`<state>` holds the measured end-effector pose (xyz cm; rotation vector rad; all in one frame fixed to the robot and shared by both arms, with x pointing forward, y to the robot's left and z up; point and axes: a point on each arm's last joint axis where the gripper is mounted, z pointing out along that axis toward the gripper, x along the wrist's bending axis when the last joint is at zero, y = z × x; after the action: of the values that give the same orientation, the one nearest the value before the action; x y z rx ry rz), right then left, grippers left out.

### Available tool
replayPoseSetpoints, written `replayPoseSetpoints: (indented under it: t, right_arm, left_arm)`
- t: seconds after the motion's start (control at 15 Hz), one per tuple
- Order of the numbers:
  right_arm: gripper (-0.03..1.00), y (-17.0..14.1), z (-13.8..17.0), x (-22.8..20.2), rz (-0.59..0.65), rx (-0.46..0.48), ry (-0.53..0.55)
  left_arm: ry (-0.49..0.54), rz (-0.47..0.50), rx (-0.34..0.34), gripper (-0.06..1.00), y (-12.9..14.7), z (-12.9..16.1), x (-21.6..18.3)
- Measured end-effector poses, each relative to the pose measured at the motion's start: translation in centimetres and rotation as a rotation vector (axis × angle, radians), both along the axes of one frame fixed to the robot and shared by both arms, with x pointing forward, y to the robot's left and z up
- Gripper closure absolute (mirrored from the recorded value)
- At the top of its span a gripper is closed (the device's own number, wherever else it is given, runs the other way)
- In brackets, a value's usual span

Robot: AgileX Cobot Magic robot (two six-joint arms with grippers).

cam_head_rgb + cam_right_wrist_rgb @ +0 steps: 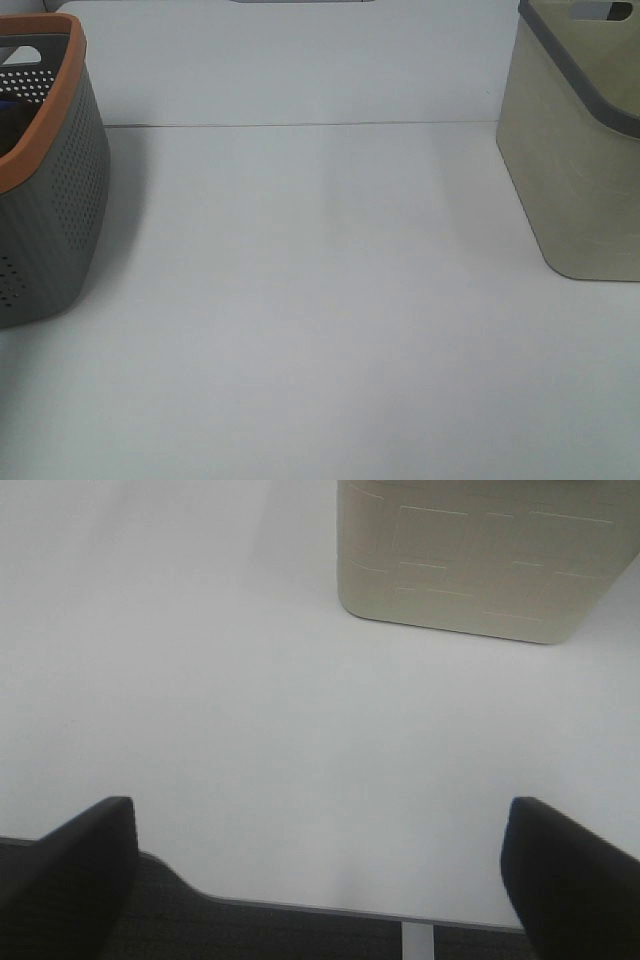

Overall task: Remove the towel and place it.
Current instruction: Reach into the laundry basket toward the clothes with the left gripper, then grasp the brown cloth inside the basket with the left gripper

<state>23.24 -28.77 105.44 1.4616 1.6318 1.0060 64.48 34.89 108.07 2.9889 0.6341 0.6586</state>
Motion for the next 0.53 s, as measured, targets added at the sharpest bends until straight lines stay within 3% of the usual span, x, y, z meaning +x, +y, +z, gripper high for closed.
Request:
replayPoseSetpoints:
  t: [0.27, 0.53]
  right_arm:
    - [0.01, 0.0, 0.0, 0.0, 0.000, 0.000, 0.000]
    - [0.01, 0.0, 0.0, 0.0, 0.000, 0.000, 0.000]
  left_arm:
    - [0.092, -0.019, 0.001, -0.04, 0.3, -5.1, 2.2]
    - [0.086, -0.028, -0.001, -0.03, 0.5, -9.9, 4.5]
